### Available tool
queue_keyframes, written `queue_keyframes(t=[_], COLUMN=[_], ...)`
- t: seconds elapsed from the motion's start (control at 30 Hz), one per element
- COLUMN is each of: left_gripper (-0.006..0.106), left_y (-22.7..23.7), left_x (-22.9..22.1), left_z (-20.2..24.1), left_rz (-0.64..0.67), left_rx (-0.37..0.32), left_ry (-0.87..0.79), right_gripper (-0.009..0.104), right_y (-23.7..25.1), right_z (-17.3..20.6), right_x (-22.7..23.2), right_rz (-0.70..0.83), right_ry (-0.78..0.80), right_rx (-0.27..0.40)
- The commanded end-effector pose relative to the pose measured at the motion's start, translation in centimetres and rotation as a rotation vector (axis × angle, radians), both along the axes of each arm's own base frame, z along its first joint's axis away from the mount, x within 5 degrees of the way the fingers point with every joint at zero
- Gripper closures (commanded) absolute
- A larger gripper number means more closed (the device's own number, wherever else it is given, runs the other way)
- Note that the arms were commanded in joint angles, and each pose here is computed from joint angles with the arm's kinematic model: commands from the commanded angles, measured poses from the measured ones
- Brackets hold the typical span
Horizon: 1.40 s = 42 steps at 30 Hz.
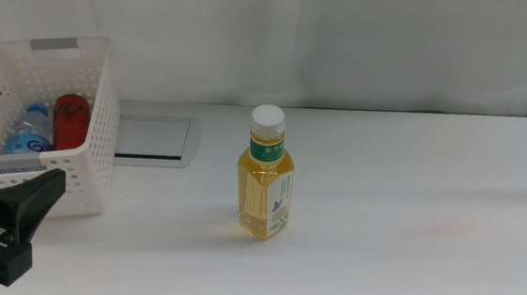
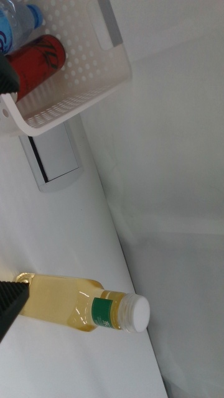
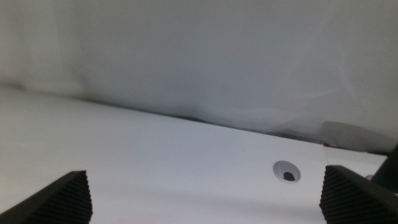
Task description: Use arms to grab the bottles and put them into the dustbin to the left of the table.
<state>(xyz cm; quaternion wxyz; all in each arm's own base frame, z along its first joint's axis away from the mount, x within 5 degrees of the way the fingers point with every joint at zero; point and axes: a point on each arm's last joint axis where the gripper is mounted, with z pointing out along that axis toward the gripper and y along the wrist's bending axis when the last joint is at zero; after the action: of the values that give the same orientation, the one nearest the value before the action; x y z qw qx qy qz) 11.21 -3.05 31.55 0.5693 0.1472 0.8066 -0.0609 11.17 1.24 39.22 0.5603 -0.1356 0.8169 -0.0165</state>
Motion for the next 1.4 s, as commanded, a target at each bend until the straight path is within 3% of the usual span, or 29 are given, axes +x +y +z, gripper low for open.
queue_keyframes(t=[0.0, 0.07, 0.3, 0.4, 0.47, 0.53, 0.63, 0.7, 0.73, 0.83, 1.13, 1.23, 1.37], left_gripper=[0.021, 0.021, 0.021, 0.021, 0.021, 0.021, 0.021, 0.021, 0.021, 0.021, 0.021, 0.021, 0.021], left_y=[-0.1, -0.1, -0.1, -0.1, -0.1, -0.1, -0.1, -0.1, -0.1, -0.1, -0.2, -0.9, -2.2], left_x=[0.0, 0.0, 0.0, 0.0, 0.0, 0.0, 0.0, 0.0, 0.0, 0.0, 0.3, 1.3, 3.1], left_z=[0.0, 0.0, 0.1, 0.1, 0.1, 0.1, 0.1, 0.1, 0.1, 0.0, -0.4, -1.1, -2.3], left_rz=[-0.002, -0.002, 0.001, 0.001, 0.001, 0.001, 0.001, 0.001, 0.000, 0.002, 0.003, -0.016, -0.086], left_rx=[-0.015, -0.015, -0.018, -0.019, -0.019, -0.021, -0.022, -0.022, -0.022, -0.031, -0.036, -0.086, -0.020], left_ry=[-0.004, -0.006, -0.020, -0.023, -0.023, -0.023, -0.020, -0.020, -0.018, -0.009, 0.038, 0.104, 0.155], right_gripper=[-0.008, -0.008, -0.005, 0.002, 0.009, 0.025, 0.063, 0.092, 0.097, 0.098, 0.098, 0.098, 0.098], right_y=[-0.2, -0.2, -0.7, -1.0, -1.1, -1.1, -1.0, -1.0, -1.0, -1.0, -0.9, -0.8, -0.8], right_z=[-0.9, -2.3, -9.2, -13.5, -15.1, -16.6, -17.7, -17.8, -17.8, -17.8, -16.9, -16.7, -16.2], right_x=[-3.3, -5.0, -4.2, -2.7, -2.5, -2.3, -2.3, -2.4, -2.4, -2.4, -3.9, -5.3, -6.3], right_rz=[-0.038, -0.057, -0.111, -0.138, -0.164, -0.186, -0.187, -0.171, -0.162, -0.147, -0.130, -0.107, -0.100], right_ry=[-0.040, -0.079, -0.228, -0.309, -0.307, -0.244, -0.182, -0.171, -0.174, -0.179, -0.299, -0.349, -0.440], right_rx=[0.077, 0.137, 0.181, 0.197, 0.259, 0.304, 0.294, 0.240, 0.209, 0.157, 0.171, 0.173, 0.196])
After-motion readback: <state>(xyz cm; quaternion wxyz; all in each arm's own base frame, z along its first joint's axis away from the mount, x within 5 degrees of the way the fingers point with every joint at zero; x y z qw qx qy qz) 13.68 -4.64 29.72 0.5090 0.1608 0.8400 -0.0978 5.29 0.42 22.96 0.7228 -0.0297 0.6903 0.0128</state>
